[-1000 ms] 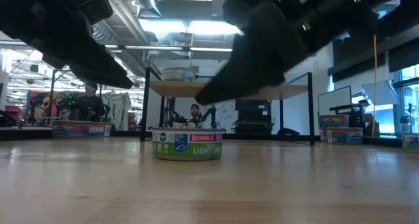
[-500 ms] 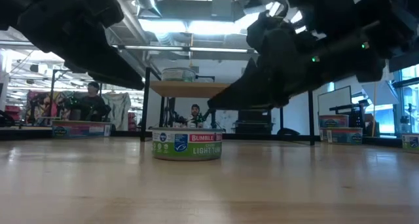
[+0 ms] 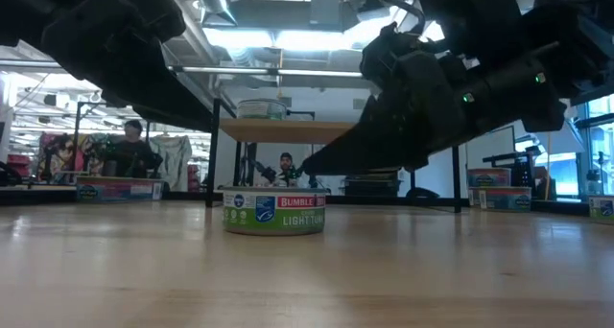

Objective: Stack canned seafood by type on shelf
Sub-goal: Stack the green white tuna can on top of the green white tuna can on the shelf

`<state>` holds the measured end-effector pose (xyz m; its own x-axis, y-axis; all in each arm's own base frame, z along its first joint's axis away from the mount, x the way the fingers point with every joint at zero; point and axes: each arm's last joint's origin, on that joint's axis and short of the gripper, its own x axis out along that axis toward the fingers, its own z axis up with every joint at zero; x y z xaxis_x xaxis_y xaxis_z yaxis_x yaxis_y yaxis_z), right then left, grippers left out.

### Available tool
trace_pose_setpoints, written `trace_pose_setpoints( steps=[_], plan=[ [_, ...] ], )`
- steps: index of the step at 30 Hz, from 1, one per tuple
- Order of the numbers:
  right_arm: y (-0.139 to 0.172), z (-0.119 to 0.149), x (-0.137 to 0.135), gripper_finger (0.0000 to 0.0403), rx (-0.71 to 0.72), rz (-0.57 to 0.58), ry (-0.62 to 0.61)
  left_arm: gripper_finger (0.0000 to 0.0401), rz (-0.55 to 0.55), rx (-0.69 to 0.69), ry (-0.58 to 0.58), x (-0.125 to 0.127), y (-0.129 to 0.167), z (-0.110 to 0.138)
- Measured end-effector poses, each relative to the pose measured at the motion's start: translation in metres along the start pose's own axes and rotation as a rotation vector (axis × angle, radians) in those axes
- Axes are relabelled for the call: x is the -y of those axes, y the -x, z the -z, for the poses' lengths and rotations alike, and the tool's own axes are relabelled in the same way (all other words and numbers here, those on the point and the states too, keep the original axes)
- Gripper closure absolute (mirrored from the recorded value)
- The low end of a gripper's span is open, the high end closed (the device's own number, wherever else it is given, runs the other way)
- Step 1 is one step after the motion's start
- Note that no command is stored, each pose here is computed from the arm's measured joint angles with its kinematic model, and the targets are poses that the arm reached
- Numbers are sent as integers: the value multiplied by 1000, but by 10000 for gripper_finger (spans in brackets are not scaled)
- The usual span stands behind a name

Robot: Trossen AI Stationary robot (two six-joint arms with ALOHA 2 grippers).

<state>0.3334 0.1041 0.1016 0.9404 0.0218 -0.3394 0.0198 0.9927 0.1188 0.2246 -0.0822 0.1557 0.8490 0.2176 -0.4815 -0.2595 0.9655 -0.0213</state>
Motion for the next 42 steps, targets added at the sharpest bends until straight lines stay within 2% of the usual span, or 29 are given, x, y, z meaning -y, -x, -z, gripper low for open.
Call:
trace_pose_setpoints(
  steps=[10,19,24,42],
  plan=[
    [-8,-3,-2,371,21,28,-27,203,10,-3,-19,0,0,0],
    [-13,-3,-4,261,-65,49,26,203,10,-4,-19,0,0,0],
    [-13,-1,-4,226,-82,52,35,203,10,-4,-19,0,0,0],
    [-18,18,-11,225,-93,23,74,202,10,-3,-22,0,0,0]
  ],
)
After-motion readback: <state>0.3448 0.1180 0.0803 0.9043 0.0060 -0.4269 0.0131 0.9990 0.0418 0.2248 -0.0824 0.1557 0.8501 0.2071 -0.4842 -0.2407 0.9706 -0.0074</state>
